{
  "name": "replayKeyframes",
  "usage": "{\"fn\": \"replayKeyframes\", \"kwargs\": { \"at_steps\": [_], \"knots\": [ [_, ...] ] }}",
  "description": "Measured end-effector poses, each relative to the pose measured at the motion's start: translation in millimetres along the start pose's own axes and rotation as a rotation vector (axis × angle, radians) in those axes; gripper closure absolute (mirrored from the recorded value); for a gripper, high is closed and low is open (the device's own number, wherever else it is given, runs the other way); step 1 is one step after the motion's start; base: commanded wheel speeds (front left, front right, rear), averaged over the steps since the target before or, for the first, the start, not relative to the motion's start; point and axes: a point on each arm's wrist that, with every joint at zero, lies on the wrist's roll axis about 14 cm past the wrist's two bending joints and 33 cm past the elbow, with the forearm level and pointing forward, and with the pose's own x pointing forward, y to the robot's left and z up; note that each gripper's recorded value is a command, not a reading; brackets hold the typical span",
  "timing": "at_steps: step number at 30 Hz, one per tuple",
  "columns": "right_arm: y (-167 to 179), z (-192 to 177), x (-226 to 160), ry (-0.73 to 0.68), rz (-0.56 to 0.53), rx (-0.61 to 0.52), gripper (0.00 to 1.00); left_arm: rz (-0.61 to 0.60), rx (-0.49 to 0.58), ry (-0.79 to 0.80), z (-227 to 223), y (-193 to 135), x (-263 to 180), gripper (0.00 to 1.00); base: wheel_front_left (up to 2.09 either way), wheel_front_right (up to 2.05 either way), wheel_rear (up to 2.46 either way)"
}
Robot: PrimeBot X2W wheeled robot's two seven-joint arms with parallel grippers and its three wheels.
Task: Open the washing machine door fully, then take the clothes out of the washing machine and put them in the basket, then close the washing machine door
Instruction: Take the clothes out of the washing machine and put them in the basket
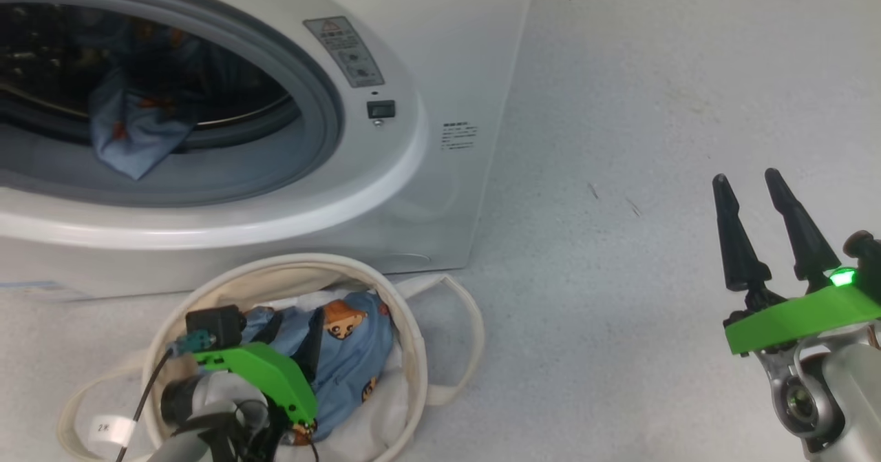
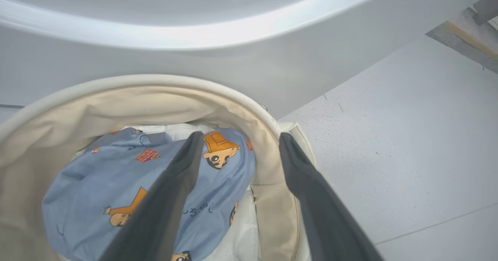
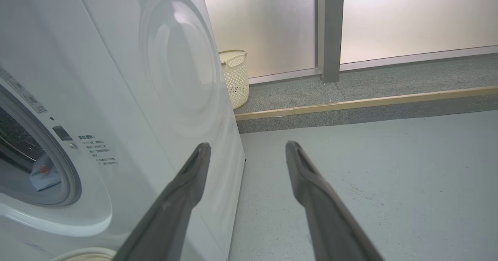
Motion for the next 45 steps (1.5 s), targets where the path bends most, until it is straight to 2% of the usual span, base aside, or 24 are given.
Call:
{"fn": "replayKeyframes", "kwargs": {
  "at_steps": [7, 9, 10, 12, 19, 23, 28, 45],
  "knots": [
    [14.3, 7.1, 6.3, -0.026, 0.038, 0.010, 0.00, -0.036, -0.015, -0.203, 57.7, 1.2, -18.1, 0.00, 0.00, 0.00, 0.00],
    [19.2, 9.3, 8.3, -0.034, 0.050, 0.014, 0.00, -0.036, -0.009, -0.283, 84.6, 6.0, -27.8, 0.00, 0.00, 0.00, 0.00],
    [24.6, 11.8, 10.4, -0.043, 0.064, 0.017, 0.00, -0.031, 0.001, -0.384, 116.0, 10.3, -40.9, 0.00, 0.00, 0.00, 0.00],
    [29.4, 13.5, 11.9, -0.048, 0.076, 0.020, 0.00, -0.027, 0.023, -0.464, 137.8, 11.4, -54.9, 0.00, 0.00, 0.00, 0.00],
    [45.4, 13.7, 10.8, -0.046, 0.117, 0.024, 0.00, 0.012, 0.114, -0.576, 155.7, 14.8, -90.7, 0.00, 0.00, 0.00, 0.00],
    [52.0, 11.0, 10.6, -0.038, 0.135, 0.022, 0.00, 0.075, 0.154, -0.703, 189.7, 23.1, -115.9, 0.00, 0.00, 0.00, 0.00],
    [54.6, 6.2, 12.0, -0.026, 0.142, 0.021, 0.00, 0.103, 0.192, -0.730, 193.3, 27.9, -124.1, 0.00, 0.00, 0.00, 0.00],
    [59.6, 7.0, 7.5, -0.026, 0.160, 0.005, 0.00, 0.157, 0.194, -0.684, 176.2, 38.1, -113.5, 0.00, 0.00, 0.00, 0.00]
  ]
}}
